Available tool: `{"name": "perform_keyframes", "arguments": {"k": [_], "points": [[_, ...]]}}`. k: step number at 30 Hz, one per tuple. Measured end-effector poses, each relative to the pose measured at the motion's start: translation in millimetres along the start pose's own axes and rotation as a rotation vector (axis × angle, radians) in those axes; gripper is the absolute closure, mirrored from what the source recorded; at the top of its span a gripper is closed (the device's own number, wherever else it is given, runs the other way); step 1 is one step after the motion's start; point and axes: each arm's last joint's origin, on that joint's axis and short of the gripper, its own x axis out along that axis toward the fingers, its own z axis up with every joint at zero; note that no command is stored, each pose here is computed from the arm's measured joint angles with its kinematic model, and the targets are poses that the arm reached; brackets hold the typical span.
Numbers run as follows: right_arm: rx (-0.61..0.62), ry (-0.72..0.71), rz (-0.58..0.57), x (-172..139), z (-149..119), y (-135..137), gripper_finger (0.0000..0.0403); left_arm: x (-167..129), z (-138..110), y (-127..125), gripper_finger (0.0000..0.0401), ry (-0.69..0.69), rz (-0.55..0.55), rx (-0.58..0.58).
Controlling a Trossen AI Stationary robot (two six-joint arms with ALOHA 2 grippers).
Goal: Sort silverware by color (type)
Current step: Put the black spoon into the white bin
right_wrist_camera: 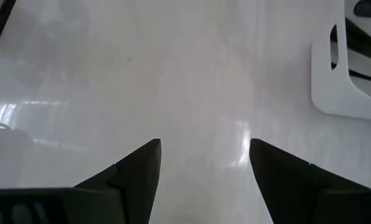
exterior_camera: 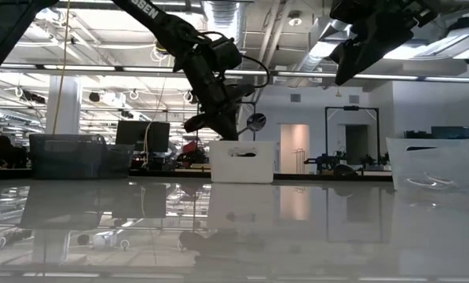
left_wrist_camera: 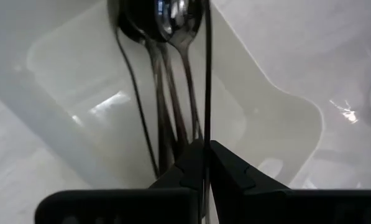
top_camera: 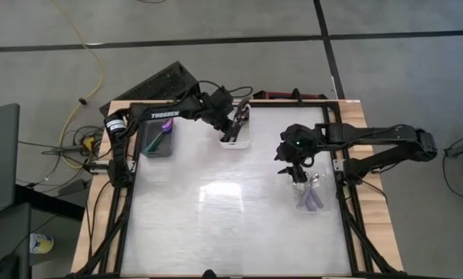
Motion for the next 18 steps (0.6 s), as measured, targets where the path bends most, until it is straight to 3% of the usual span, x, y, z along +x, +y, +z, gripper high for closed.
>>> {"name": "perform_keyframes", "arguments": {"k": [18], "points": [[0.013, 0.014, 0.001, 0.0, -1.4, 0.2, 0.0133, 0.1, -2.1, 0.7, 0.0315, 0.012, 0.027, 0.021]]}}
